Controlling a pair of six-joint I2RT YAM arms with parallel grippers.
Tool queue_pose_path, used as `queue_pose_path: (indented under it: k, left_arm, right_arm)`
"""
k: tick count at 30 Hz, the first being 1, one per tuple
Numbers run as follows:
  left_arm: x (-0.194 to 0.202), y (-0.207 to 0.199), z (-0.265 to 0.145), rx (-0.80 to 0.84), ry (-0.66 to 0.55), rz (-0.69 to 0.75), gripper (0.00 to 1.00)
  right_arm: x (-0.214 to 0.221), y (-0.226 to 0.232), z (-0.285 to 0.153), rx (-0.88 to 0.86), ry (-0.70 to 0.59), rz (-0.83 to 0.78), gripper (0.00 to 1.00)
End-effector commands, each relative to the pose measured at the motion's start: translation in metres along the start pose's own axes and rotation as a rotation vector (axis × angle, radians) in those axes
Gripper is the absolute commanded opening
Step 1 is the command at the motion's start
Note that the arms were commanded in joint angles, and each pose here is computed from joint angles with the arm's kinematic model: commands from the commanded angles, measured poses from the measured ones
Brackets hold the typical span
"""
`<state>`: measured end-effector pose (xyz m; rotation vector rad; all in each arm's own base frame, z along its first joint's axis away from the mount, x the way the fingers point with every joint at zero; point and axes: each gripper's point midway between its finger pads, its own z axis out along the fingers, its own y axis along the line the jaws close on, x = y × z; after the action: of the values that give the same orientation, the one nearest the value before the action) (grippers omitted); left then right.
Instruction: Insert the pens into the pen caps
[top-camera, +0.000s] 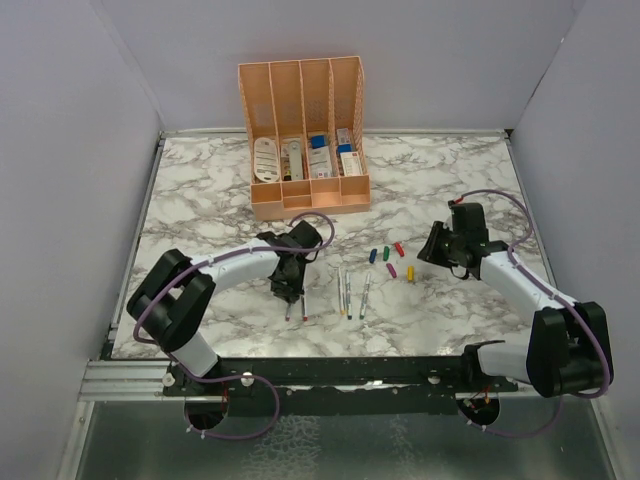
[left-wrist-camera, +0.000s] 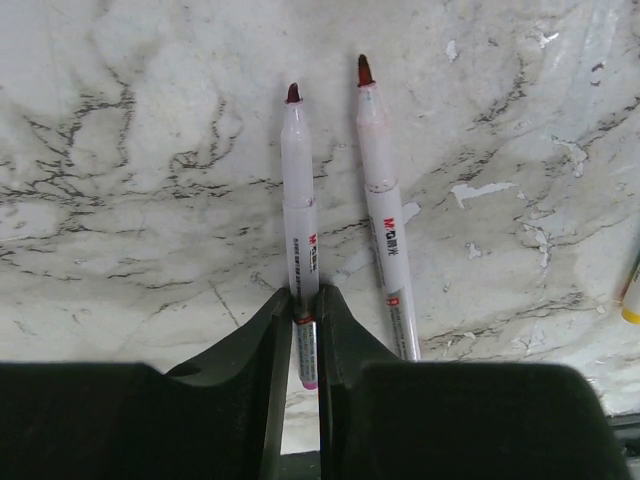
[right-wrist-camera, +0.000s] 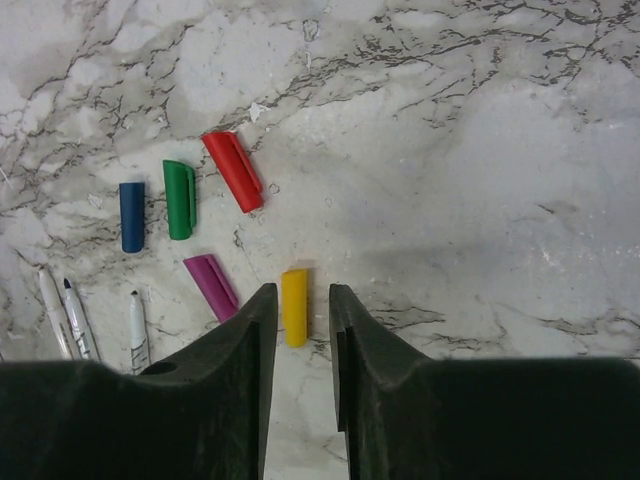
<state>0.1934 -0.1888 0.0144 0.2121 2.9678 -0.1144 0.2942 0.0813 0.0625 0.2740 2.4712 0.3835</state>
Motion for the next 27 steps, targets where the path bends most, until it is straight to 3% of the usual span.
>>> queue_pose_path:
  k: [1,6,18,27]
  left_arm:
    - [-0.004,0.032,0.007,-0.146,-0.073,-0.008,0.0]
    - [-0.022,0.032,-0.02,-0.132,-0.178,-0.029,0.0]
    - [-0.046,0.021,-0.068,-0.03,-0.356,-0.067,0.0]
    - [-0.074,-0.003,-0.1,0.139,-0.555,-0.043,0.0]
  right_arm:
    - [0.004,0.012,0.0,-0.045,0.013,-0.047,0.31]
    - [0.006,0.026,0.0,-0.044,0.008,-0.103,0.36]
    - [0.019,0.048,0.01,-0.026,0.06,-0.227,0.35]
    - [0.031,0.058,0.021,0.026,0.09,-0.323,0.35]
